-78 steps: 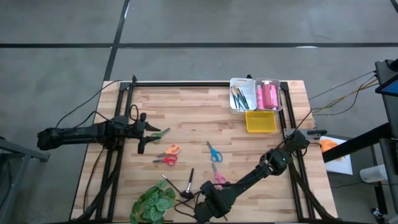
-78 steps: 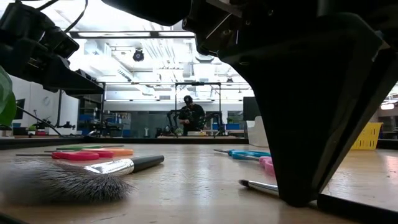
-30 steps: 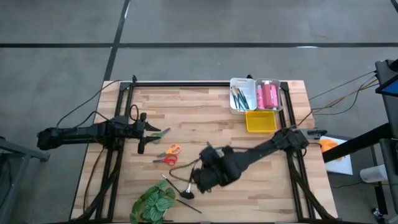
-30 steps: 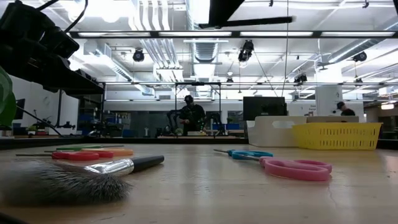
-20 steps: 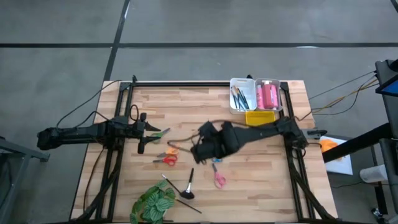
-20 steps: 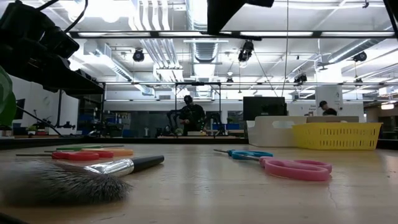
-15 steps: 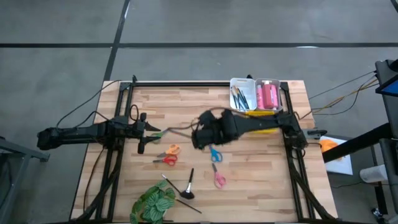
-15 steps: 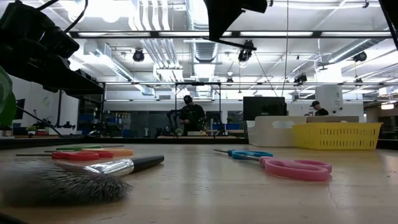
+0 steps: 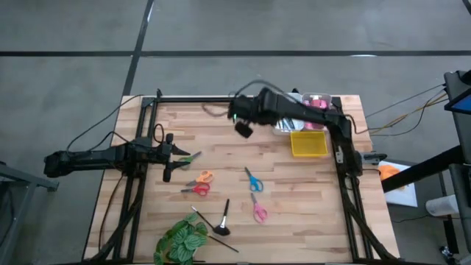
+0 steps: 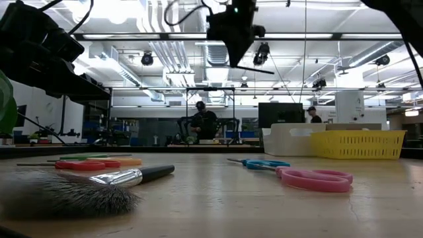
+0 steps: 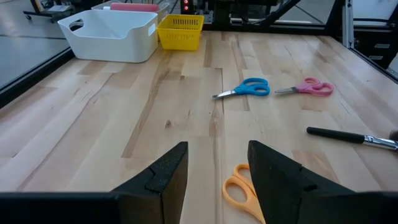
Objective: Pick & Place Paint Supplies
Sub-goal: Put the black paint brush into the white bin
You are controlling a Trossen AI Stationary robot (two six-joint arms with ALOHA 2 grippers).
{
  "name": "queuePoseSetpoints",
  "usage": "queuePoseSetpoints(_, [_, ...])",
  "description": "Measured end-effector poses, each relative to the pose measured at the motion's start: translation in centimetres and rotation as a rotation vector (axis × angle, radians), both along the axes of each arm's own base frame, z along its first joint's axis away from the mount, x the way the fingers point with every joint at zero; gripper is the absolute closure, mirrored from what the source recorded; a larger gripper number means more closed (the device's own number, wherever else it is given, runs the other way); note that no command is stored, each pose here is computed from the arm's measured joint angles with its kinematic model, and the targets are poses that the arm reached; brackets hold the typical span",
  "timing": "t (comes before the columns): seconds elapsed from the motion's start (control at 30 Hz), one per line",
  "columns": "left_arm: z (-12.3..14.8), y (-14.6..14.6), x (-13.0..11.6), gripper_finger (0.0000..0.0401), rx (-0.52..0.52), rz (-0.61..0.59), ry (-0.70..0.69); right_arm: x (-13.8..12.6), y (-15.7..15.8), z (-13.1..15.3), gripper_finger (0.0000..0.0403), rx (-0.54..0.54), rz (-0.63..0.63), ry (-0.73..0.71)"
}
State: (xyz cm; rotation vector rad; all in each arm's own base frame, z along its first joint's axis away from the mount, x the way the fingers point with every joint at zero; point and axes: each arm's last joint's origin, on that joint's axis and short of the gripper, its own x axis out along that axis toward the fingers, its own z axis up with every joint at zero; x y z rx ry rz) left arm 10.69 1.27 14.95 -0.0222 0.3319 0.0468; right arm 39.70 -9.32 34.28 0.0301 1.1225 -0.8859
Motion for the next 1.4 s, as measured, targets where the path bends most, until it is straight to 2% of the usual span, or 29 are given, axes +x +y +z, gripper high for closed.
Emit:
queuePoseSetpoints(0.13, [0.0,0.0,0.0,0.0232,0.000,0.000,-0.001,-0.8,-4.5,-0.1,0.0384,0.070,0.037,0.016])
queuePoseSetpoints(0.33, [0.0,0.0,0.0,0.0232,0.000,0.000,0.000,-2.2,-10.4,-1.1,0.0384,0.222,0.083,-0.079])
queuePoseSetpoints(0.53, [0.0,0.0,0.0,0.0232,0.000,0.000,-0.001,-4.2,-13.7,-2.7,0.0384,0.281,0.016,-0.107])
queuePoseSetpoints(0.7, [0.0,0.0,0.0,0.0232,0.000,-0.001,-0.001,-6.7,-14.7,-3.2,0.0384,0.301,-0.093,-0.128])
queuePoseSetpoints(0.9, [0.0,0.0,0.0,0.0232,0.000,0.000,0.000,-10.2,-14.2,-3.8,0.0384,0.272,-0.223,-0.247])
queuePoseSetpoints(1.1, [0.0,0.0,0.0,0.0232,0.000,0.000,0.000,-13.3,-13.0,-6.5,0.0384,0.286,-0.376,-0.305])
queuePoseSetpoints(1.4, [0.0,0.0,0.0,0.0232,0.000,0.000,0.000,-14.7,-12.2,-10.9,0.0384,0.265,-0.502,-0.367])
